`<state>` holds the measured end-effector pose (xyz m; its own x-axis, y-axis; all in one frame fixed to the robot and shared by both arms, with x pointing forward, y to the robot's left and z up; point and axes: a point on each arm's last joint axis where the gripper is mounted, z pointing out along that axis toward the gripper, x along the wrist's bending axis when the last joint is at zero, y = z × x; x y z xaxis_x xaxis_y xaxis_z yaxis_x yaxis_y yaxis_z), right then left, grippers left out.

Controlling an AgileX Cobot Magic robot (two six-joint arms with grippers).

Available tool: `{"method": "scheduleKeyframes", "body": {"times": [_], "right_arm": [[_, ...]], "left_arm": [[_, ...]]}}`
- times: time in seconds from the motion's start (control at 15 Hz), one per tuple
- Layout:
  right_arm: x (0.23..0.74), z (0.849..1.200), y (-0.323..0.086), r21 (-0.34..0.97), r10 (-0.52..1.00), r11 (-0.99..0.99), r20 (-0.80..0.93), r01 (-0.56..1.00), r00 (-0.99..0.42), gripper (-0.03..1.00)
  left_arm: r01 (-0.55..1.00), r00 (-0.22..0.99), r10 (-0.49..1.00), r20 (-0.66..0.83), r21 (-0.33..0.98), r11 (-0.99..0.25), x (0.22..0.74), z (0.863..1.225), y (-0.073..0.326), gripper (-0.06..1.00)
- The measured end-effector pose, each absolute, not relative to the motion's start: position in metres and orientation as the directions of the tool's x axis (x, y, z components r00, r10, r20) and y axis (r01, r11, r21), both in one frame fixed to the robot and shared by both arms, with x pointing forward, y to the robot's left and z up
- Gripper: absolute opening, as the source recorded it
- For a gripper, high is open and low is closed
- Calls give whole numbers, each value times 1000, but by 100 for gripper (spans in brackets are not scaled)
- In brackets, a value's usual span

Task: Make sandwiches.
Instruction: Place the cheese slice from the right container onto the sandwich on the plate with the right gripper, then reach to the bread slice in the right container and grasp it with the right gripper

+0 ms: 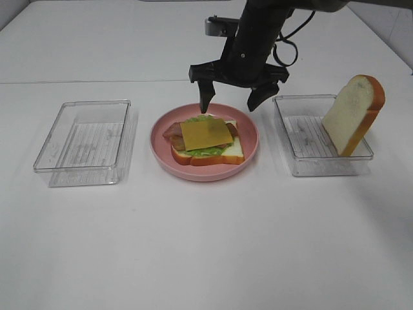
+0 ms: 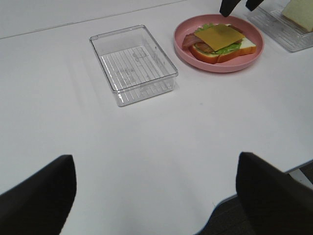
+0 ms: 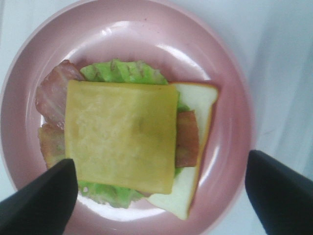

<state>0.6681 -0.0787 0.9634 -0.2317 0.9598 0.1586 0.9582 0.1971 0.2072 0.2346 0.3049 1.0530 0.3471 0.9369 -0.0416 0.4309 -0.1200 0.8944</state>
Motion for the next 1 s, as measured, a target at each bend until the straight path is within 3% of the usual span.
{"method": "scheduleKeyframes", "body": {"times": [0.27,0.4,0.47,0.87,1.0], "right_arm": [[662,1020,-104,299,968,224,43,928,-248,87],[665,1043,-136,318,982,167,33,933,-187,87],[668,1057,-175,303,994,98,14,948,-107,87],[673,1068,-266,267,998,-55,-21,962,63,87],[674,1068,-292,258,997,-82,37,963,75,87]], "left_arm": [[431,347,937,-42,894,-120,235,1053,305,83],[431,347,937,-42,894,-120,235,1053,305,83],[431,347,937,-42,894,-120,235,1053,305,83],[431,347,937,-42,894,-120,235,1053,305,83],[431,347,937,-42,894,-120,235,1053,305,83]]}}
